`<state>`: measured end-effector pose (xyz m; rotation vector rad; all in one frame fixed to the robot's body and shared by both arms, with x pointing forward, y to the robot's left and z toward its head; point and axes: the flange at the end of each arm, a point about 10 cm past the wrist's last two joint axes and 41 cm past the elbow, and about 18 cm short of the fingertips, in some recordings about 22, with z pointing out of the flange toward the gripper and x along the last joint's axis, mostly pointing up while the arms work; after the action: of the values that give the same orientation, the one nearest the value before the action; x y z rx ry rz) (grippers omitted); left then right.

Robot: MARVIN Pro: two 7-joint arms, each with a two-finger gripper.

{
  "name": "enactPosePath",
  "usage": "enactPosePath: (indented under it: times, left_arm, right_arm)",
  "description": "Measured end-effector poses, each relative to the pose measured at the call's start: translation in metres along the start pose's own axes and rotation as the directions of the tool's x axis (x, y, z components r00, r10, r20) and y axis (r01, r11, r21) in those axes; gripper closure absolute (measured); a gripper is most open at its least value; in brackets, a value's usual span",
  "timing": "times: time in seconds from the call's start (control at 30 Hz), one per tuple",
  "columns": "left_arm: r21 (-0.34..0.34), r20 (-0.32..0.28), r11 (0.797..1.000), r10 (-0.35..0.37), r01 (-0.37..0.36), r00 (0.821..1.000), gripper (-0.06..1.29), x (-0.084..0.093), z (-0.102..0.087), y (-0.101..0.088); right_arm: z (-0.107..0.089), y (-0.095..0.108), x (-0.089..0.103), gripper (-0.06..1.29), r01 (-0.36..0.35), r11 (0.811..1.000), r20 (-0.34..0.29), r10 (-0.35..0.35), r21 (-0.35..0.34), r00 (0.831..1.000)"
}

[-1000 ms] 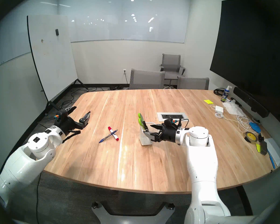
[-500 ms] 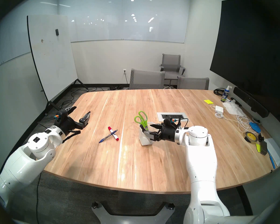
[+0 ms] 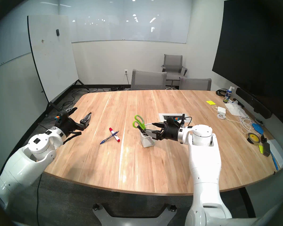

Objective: Place the pen, the marker, and the scissors into the pen holder

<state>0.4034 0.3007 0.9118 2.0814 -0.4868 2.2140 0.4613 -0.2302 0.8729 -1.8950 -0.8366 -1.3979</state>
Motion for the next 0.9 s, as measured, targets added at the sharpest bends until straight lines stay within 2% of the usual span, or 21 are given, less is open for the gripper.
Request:
enactPosePath:
  times: [0.4,0.57,0.9]
  left_arm:
    - [0.000,0.000,1.000,0.000,0.000,1.000,-0.04,0.000,0.000,0.000]
    - [-0.001,0.000,1.000,0.000,0.000,1.000,-0.04,0.000,0.000,0.000]
    - [-0.001,0.000,1.000,0.000,0.000,1.000,-0.04,0.000,0.000,0.000]
  right_arm:
    - [-0.030,0.013,0.009,0.04,0.044,0.998,-0.036,-0.045,-0.036,0.998]
    - [-0.049,0.025,0.011,0.04,0.063,0.995,-0.045,-0.067,-0.073,0.997]
    - [-0.067,0.044,0.018,0.04,0.095,0.989,-0.051,-0.101,-0.110,0.994]
